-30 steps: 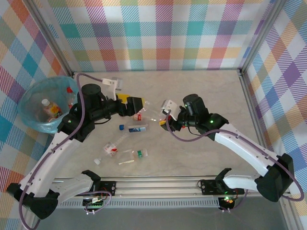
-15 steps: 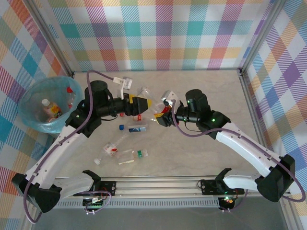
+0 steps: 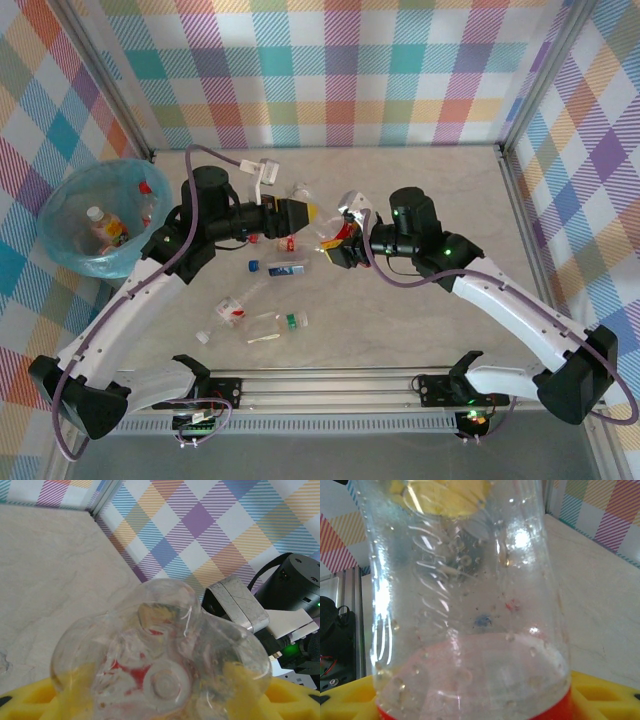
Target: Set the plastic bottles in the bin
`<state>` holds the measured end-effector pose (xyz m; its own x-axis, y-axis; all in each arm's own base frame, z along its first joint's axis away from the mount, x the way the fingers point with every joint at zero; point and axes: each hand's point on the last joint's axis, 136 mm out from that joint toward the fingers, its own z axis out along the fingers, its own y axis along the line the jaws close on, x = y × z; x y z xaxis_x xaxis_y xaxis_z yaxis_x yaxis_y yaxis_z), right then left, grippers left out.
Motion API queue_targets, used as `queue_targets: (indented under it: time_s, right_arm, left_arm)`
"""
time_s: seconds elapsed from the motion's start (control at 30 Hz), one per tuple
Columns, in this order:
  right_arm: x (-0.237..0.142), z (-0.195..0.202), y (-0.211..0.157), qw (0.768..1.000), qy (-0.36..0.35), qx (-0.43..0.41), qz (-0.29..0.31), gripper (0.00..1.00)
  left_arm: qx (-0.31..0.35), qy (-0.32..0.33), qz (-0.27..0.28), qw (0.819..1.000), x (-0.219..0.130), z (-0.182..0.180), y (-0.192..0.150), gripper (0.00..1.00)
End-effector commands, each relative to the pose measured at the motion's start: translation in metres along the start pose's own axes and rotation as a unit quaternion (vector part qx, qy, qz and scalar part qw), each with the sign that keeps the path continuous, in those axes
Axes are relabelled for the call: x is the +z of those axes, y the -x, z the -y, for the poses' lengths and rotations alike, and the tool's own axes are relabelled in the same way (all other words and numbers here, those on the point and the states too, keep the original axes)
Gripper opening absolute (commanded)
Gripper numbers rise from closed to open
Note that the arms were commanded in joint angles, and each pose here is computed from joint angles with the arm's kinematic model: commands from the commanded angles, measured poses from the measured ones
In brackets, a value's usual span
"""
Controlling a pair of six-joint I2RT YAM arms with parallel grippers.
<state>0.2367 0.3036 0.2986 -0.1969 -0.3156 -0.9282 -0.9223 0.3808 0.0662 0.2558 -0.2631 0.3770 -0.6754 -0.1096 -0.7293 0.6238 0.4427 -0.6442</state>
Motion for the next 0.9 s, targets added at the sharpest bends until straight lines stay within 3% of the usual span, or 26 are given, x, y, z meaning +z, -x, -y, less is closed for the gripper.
queue_targets:
  time_s: [0.0, 0.23, 0.5, 0.63, 0.87]
  right_arm:
    - [-0.010, -0.015, 0.011, 0.999, 0.028, -0.014, 0.024, 0.65]
    - [-0.018, -0.012, 0.026, 0.999, 0.009, -0.004, 0.047, 0.91]
    - [-0.021, -0.023, 0.068, 0.996, 0.043, 0.010, 0.080, 0.95]
    - [-0.012, -0.035, 0.097, 0.993, 0.065, 0.000, 0.098, 0.94]
    - [0.035, -0.109, 0.139, 0.979, 0.169, -0.058, 0.098, 0.92]
  left_arm:
    - [0.016, -0.008, 0.030, 0.999, -0.006, 0.015, 0.018, 0.54]
    - [0.004, 0.079, 0.076, 0.994, -0.027, -0.001, 0.033, 0.52]
    - [0.034, 0.238, 0.150, 0.959, -0.081, -0.024, 0.068, 0.49]
    - [0.071, 0.325, 0.190, 0.924, -0.127, -0.026, 0.098, 0.48]
    - [0.091, 0.492, 0.263, 0.825, -0.222, -0.046, 0.145, 0.48]
